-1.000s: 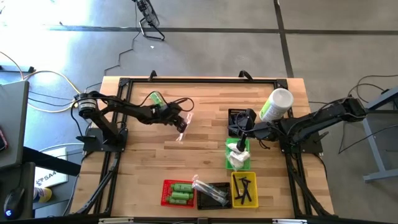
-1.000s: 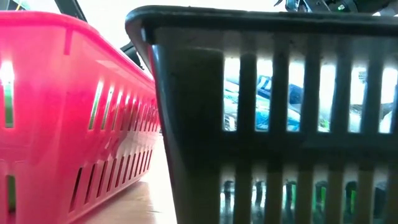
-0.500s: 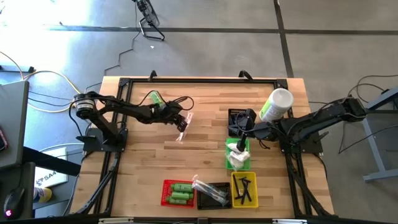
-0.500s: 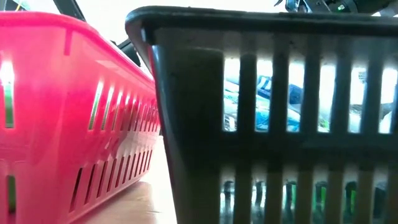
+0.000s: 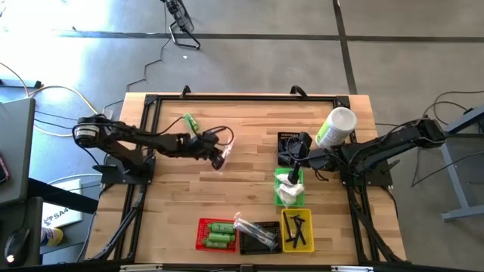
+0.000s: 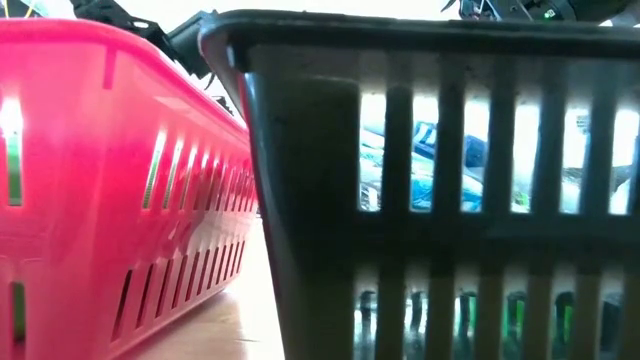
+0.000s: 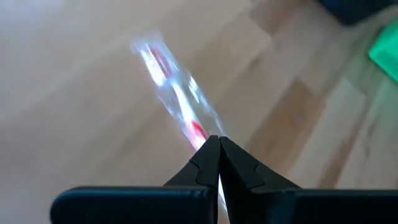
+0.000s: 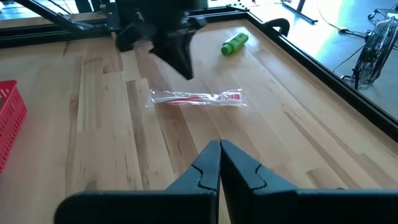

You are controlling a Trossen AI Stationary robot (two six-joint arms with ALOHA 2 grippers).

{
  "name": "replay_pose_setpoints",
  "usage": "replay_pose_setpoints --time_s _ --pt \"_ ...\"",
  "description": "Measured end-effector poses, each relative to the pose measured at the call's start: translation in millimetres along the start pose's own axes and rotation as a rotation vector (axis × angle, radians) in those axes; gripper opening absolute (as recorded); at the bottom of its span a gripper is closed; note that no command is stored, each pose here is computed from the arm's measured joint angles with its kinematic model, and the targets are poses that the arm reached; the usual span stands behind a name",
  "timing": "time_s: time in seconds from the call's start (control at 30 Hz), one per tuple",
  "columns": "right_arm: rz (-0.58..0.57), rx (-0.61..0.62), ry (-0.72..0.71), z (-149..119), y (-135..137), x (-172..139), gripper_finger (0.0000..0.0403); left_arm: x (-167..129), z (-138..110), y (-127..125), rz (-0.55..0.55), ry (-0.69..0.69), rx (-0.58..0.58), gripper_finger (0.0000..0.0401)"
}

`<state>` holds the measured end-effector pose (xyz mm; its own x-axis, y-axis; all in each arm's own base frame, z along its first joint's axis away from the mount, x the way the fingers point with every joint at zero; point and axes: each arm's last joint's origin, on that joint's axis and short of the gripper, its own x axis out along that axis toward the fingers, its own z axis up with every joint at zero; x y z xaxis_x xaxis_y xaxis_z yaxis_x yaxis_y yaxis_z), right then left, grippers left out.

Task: Pick & Place Travel size toiletries
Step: Put the red toothbrush into the bottom black bin

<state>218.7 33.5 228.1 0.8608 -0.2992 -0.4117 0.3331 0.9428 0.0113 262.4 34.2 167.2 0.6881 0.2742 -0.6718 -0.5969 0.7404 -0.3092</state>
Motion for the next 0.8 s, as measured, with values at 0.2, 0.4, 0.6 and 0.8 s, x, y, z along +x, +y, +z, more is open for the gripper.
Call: replay_pose_setpoints --time_s 0.2,0.4,0.6,0.8 --pt "0.0 0.0 -0.001 0.2 0.0 0.1 0.0002 -6.0 -18.5 -18.0 0.002 0.03 -0.03 0.0005" --pt "0.001 0.006 -0.002 0.2 0.1 0.1 0.0002 -16.2 -24.7 -31.0 0.137 0.029 -0.035 0.0001" --pt "0.001 0.007 -0.001 0.2 0.0 0.0 0.0002 -26.3 -10.0 -46.1 0.185 0.054 -0.012 0.0" --pt "0.0 0.006 -0.001 0.1 0.0 0.1 0.0002 -26.6 -8.4 -46.6 0.182 0.056 -0.016 0.0"
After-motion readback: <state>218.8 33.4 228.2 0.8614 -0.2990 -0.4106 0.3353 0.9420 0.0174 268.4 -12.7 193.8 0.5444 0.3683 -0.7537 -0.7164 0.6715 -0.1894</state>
